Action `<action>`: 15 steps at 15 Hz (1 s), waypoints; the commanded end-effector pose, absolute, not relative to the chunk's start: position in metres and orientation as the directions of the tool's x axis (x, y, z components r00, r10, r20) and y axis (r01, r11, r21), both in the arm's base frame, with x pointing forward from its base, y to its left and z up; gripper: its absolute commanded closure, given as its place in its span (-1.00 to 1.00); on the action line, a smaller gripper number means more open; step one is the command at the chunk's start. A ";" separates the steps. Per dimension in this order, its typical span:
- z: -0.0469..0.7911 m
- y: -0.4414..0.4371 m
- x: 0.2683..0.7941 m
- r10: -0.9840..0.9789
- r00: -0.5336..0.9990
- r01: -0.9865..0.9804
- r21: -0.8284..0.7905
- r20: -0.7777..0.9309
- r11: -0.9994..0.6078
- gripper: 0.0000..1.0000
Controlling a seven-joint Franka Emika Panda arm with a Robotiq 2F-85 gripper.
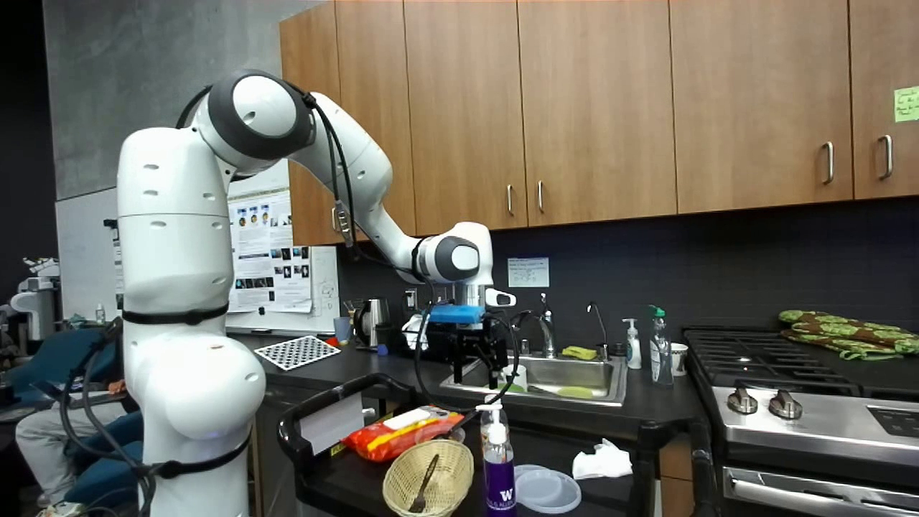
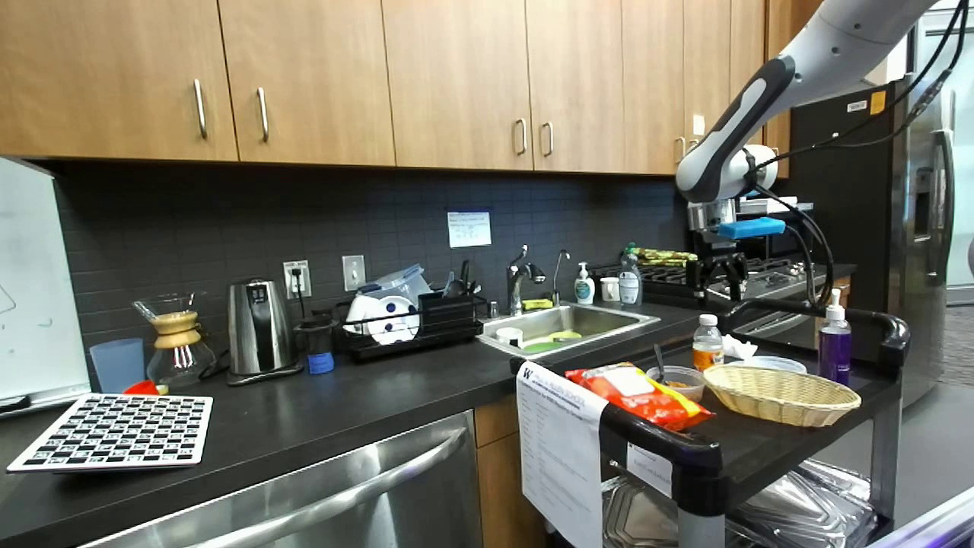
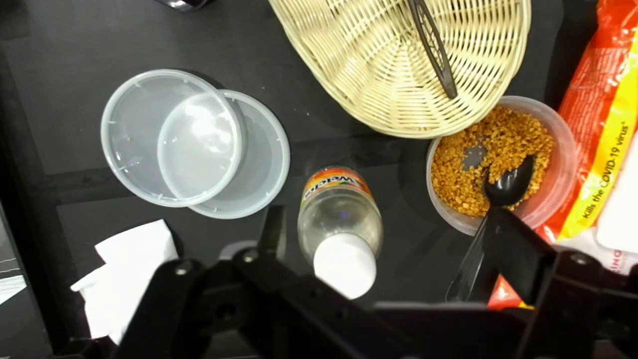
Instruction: Pick up the bottle with the orange label then set it back down on the service trolley.
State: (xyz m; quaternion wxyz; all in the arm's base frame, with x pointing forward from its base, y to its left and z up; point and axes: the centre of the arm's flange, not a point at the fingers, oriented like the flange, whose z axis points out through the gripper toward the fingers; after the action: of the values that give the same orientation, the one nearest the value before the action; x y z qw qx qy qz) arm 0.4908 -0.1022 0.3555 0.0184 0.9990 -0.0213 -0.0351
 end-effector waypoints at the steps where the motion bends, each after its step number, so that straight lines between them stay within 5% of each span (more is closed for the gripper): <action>1: 0.345 -0.112 0.506 -0.017 0.998 -0.015 0.026 -0.061 -1.000 -1.00; 15: 0.311 -0.131 0.545 -0.003 0.999 -0.001 0.036 -0.052 -0.999 -0.95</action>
State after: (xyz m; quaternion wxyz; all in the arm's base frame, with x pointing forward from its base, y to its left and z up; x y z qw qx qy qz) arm 0.5278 -0.1267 0.3159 0.0223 0.9991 -0.0093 -0.0351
